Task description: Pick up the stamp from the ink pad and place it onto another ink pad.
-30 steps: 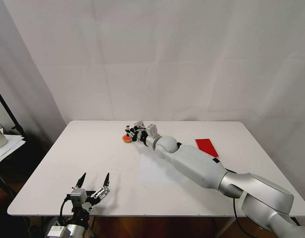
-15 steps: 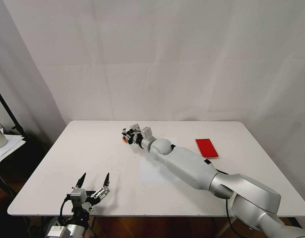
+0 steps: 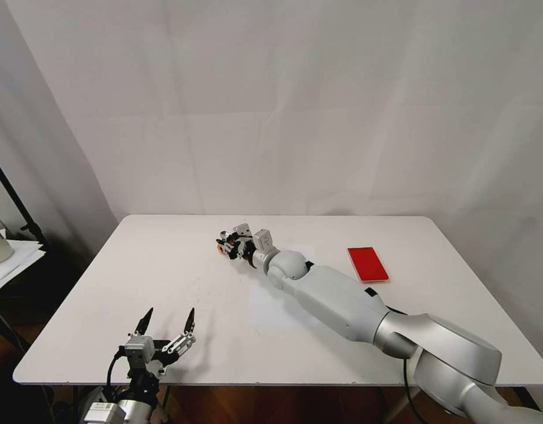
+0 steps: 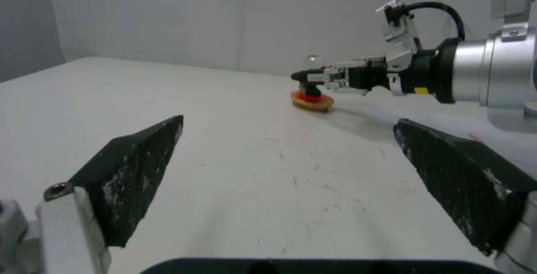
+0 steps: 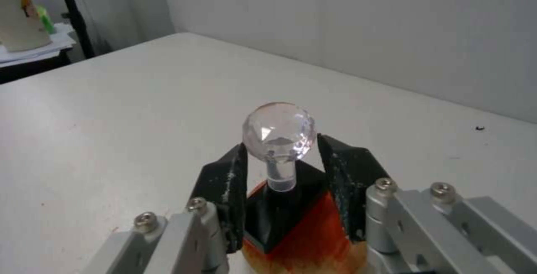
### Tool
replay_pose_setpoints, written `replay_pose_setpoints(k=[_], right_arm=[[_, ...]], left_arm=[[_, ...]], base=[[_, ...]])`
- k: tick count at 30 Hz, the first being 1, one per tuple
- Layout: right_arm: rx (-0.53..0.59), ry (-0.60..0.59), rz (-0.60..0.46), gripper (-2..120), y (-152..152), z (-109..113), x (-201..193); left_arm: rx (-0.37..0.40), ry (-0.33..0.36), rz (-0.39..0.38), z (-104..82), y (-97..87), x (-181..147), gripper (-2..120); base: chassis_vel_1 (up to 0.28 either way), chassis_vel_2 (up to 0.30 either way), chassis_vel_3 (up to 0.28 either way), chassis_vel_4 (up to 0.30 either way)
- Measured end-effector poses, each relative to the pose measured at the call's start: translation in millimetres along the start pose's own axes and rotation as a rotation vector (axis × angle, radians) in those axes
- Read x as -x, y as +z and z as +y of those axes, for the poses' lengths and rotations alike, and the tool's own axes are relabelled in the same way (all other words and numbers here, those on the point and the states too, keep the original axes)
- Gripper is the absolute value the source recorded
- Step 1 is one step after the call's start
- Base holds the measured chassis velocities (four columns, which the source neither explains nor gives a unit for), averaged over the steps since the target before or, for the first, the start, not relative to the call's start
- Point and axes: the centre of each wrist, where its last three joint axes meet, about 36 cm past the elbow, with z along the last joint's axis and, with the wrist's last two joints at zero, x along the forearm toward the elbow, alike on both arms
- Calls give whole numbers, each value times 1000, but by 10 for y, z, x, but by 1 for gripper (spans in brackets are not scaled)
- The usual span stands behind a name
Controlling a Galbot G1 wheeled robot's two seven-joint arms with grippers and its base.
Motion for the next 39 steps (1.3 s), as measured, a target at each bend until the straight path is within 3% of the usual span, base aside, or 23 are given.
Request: replay_pose_setpoints(k=[2, 5, 8, 9, 14, 19, 24, 30, 32, 33, 36, 39], right_arm=[[0, 1, -1, 41, -2, -3, -2], [-1, 2, -1, 56, -3, -8, -7], [-1, 2, -1, 57, -3, -9, -8], [-1, 2, -2, 69, -6, -11, -14], [-16, -9, -11, 87, -37, -20, -110], [-144, -96, -31, 102, -150, 25, -503], [-298, -107, -44, 110, -213, -149, -1050], [-327, -21, -168, 115, -195, -359, -1830], [-304, 78, -207, 114, -143, -488, -2236], [-304, 78, -207, 114, -143, -488, -2236], [-250, 263, -246, 111, -62, -618, -2794], [-212, 380, -237, 108, 99, -588, -3158]], left_arm=[[0, 0, 0, 0, 0, 0, 100], [0, 0, 0, 0, 0, 0, 100], [0, 0, 0, 0, 0, 0, 100], [0, 0, 0, 0, 0, 0, 100], [0, 0, 0, 0, 0, 0, 100], [0, 0, 0, 0, 0, 1, 100], [0, 0, 0, 0, 0, 0, 100], [0, 0, 0, 0, 0, 0, 100], [0, 0, 0, 0, 0, -1, 100], [0, 0, 0, 0, 0, -1, 100], [0, 0, 0, 0, 0, 0, 100], [0, 0, -1, -1, -1, 2, 100]], base=[[0, 0, 0, 0], [0, 0, 0, 0], [0, 0, 0, 0], [0, 0, 0, 0], [0, 0, 0, 0], [0, 0, 0, 0], [0, 0, 0, 0], [0, 0, 0, 0], [0, 0, 0, 0], [0, 0, 0, 0], [0, 0, 0, 0], [0, 0, 0, 0]])
